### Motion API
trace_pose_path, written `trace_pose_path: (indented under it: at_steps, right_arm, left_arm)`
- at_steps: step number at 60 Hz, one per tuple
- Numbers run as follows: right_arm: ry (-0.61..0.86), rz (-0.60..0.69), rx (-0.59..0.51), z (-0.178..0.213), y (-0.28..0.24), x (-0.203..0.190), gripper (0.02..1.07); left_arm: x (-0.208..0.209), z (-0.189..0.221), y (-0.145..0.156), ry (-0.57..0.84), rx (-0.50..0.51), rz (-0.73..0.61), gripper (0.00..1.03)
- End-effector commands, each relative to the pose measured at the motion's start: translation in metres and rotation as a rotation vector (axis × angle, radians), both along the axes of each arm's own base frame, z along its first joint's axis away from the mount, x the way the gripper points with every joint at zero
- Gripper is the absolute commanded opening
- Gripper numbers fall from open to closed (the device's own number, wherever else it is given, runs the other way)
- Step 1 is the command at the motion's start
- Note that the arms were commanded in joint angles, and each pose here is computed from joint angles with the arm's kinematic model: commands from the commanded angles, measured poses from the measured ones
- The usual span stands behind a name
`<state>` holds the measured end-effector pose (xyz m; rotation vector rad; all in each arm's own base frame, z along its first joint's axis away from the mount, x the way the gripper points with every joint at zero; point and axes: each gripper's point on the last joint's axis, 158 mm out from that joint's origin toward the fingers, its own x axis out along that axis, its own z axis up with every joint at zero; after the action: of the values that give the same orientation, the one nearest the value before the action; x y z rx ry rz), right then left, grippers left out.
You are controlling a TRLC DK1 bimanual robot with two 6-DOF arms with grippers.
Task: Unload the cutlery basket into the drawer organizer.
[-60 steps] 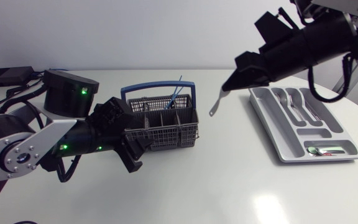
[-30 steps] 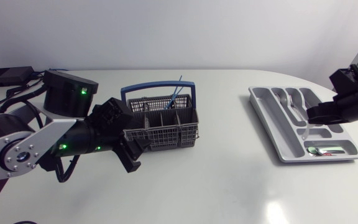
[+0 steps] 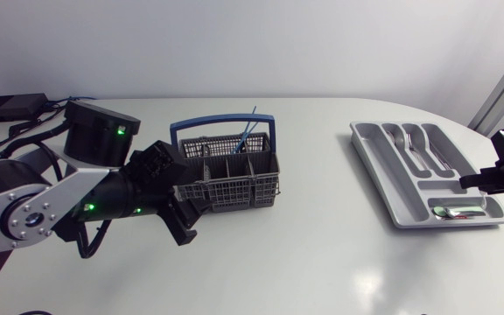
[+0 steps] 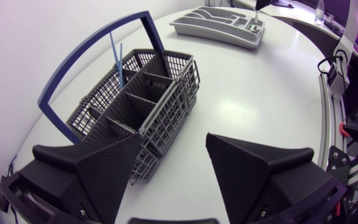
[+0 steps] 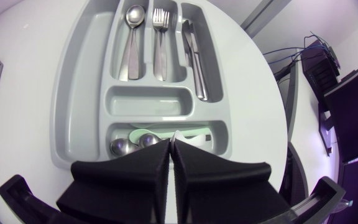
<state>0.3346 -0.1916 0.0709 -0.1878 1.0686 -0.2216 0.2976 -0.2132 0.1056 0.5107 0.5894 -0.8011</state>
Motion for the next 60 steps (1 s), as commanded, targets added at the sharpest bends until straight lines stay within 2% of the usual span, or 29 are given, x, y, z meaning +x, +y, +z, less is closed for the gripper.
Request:
trace_pose_path:
  at_steps: [1, 9, 12, 18, 24, 34, 45, 60]
  right_arm:
    - [0.046, -0.005, -0.013, -0.022, -0.005, -0.008, 0.08]
    - [0.083, -0.008, -0.009, -0.043, -0.007, -0.005, 0.09]
    - [0.092, -0.005, -0.011, -0.051, -0.004, -0.006, 0.19]
    - [0.108, 0.009, -0.030, -0.060, 0.003, -0.004, 0.33]
    - [0.119, 0.020, -0.033, -0.066, 0.009, -0.004, 0.55]
    - [0.108, 0.041, -0.050, -0.059, 0.018, -0.001, 0.72]
    - [-0.002, 0.120, -0.087, -0.013, 0.050, 0.006, 0.75]
    - [-0.110, 0.418, 0.008, 0.024, 0.184, 0.011, 0.75]
  left_arm:
    - [0.000, 0.006, 0.004, -0.007, -0.006, 0.004, 0.74]
    - [0.003, 0.007, 0.012, -0.011, -0.007, 0.024, 0.75]
    - [0.005, 0.008, 0.016, -0.010, -0.014, 0.034, 0.75]
    - [0.009, 0.013, 0.026, -0.005, -0.041, 0.055, 0.75]
    - [0.018, 0.017, 0.041, 0.006, -0.068, 0.095, 0.75]
    - [0.042, 0.022, 0.075, 0.031, -0.128, 0.197, 0.74]
    - [0.074, 0.025, 0.105, 0.064, -0.193, 0.290, 0.74]
    - [0.133, 0.013, 0.127, 0.124, -0.263, 0.388, 0.74]
